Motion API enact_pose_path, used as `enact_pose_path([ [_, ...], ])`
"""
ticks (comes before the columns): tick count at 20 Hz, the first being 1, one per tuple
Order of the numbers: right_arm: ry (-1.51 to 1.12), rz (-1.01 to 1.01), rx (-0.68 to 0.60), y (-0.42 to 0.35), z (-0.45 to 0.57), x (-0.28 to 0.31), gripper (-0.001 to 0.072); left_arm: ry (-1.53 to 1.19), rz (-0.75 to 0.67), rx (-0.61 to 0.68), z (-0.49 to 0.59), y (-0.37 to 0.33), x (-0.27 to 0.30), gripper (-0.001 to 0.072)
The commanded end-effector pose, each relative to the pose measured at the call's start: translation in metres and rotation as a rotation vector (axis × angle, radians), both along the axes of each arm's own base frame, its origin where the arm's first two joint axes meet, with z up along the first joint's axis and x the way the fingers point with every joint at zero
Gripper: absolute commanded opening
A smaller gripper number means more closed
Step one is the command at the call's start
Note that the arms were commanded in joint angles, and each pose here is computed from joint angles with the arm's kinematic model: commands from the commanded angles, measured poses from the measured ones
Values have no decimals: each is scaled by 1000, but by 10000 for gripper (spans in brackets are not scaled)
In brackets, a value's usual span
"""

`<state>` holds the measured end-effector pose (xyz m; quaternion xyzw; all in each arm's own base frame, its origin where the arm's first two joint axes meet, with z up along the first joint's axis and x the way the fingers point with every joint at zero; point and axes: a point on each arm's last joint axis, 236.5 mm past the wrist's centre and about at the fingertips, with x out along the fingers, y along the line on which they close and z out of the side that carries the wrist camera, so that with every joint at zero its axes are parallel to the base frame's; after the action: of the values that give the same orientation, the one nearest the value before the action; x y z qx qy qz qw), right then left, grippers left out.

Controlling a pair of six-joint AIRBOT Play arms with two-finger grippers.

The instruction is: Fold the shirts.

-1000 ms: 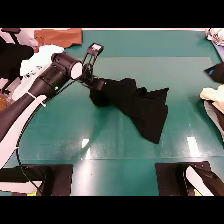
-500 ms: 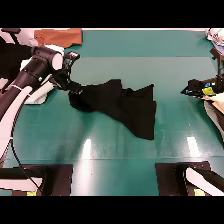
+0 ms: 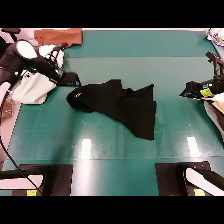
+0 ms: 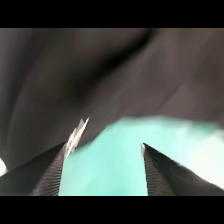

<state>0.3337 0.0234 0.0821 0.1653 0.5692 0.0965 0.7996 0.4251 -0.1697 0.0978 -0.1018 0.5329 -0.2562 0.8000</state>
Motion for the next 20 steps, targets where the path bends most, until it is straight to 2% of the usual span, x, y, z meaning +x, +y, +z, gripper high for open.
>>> enact_pose_path([
  [1,-11,16,-14,4,-1,3,81,-115,129,-189,28,-7,44,567],
  [6,5,68,-8,24,-12,9,81,34,113,-156,-58,-24,59,569],
  [12,74,141,1,47,-31,5,81,-81,156,-99,-71,-11,91,567],
  [17,48,128,-5,45,-30,11,81,1,76,-71,-93,-16,71,568],
  [20,44,109,-4,39,-30,14,84,21,-46,-48,-99,-35,51,567],
])
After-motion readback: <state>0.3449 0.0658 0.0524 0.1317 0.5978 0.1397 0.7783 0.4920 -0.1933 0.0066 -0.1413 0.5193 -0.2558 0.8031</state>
